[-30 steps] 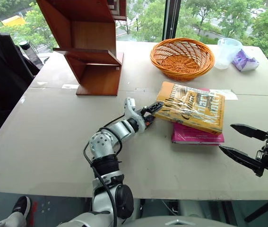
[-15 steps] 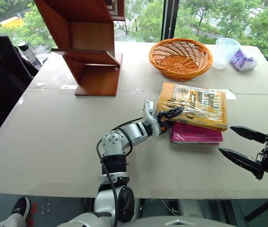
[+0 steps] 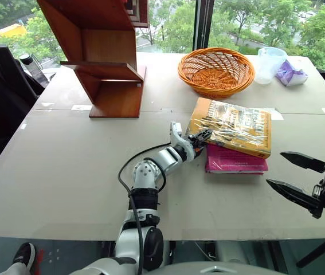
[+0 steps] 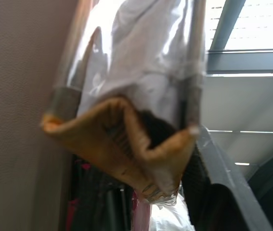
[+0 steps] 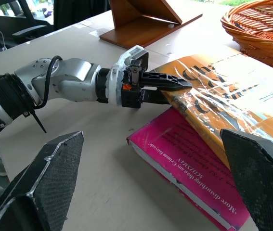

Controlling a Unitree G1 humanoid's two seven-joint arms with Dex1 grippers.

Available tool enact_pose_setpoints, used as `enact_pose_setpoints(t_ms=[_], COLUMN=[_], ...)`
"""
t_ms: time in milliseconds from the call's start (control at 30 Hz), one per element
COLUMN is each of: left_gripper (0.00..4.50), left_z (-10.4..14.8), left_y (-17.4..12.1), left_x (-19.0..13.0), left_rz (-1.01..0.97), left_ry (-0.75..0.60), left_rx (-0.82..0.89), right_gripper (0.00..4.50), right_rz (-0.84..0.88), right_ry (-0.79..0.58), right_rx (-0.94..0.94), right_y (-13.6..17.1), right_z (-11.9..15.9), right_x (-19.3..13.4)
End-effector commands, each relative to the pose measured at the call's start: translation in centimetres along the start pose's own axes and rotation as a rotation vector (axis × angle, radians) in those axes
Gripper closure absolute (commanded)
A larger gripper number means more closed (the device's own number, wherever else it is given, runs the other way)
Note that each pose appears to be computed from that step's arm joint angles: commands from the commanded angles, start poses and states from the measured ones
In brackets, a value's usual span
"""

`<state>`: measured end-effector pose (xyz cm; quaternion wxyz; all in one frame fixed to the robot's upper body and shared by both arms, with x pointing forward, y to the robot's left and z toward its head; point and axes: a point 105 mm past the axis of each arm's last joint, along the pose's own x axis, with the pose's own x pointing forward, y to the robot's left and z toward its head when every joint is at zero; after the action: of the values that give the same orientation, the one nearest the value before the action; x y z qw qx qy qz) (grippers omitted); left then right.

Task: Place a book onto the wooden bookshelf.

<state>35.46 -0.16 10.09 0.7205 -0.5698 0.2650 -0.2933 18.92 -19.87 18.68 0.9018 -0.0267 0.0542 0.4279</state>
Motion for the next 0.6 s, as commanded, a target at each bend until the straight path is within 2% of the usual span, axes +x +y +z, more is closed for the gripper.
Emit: enact_pose_setpoints(t_ms=[33, 100, 200, 300, 400, 433, 500, 600], left_gripper=[4.48, 4.48, 4.48, 4.48, 4.48, 4.48, 4.48, 4.48], left_z=[-3.7, -3.1, -1.7, 0.4, 1.2, 1.8, 2.9, 5.3], left_y=[0.1, -0.9, -4.6, -10.0, -14.1, -15.3, -17.0, -20.0], left_x=[1.7, 1.2, -0.2, -2.8, -5.1, -5.9, -7.0, -9.2], left_rz=[-0.046, -0.098, -0.289, -0.484, -0.570, -0.565, -0.543, -0.447], left_ry=[-0.019, -0.028, -0.013, -0.009, -0.017, -0.046, -0.103, -0.252], left_rx=[-0.222, -0.179, -0.049, 0.309, 0.693, 0.854, 1.072, 1.414], right_gripper=[0.00, 0.00, 0.00, 0.00, 0.00, 0.00, 0.00, 0.00], right_rz=[0.004, 0.008, 0.012, 0.010, 0.006, 0.017, 0.041, 0.103], right_ry=[-0.010, -0.010, -0.010, -0.047, -0.103, -0.123, -0.174, -0.318], right_rx=[-0.022, -0.021, -0.023, -0.031, -0.030, -0.034, -0.048, -0.019], right_y=[-0.1, -0.1, -0.2, -0.7, -1.4, -1.5, -1.7, -2.4], right_z=[0.6, 0.5, 0.5, 1.2, 2.2, 2.5, 3.4, 5.8], right_x=[-0.1, 0.0, 0.1, 0.4, 0.4, 0.4, 0.6, 0.9])
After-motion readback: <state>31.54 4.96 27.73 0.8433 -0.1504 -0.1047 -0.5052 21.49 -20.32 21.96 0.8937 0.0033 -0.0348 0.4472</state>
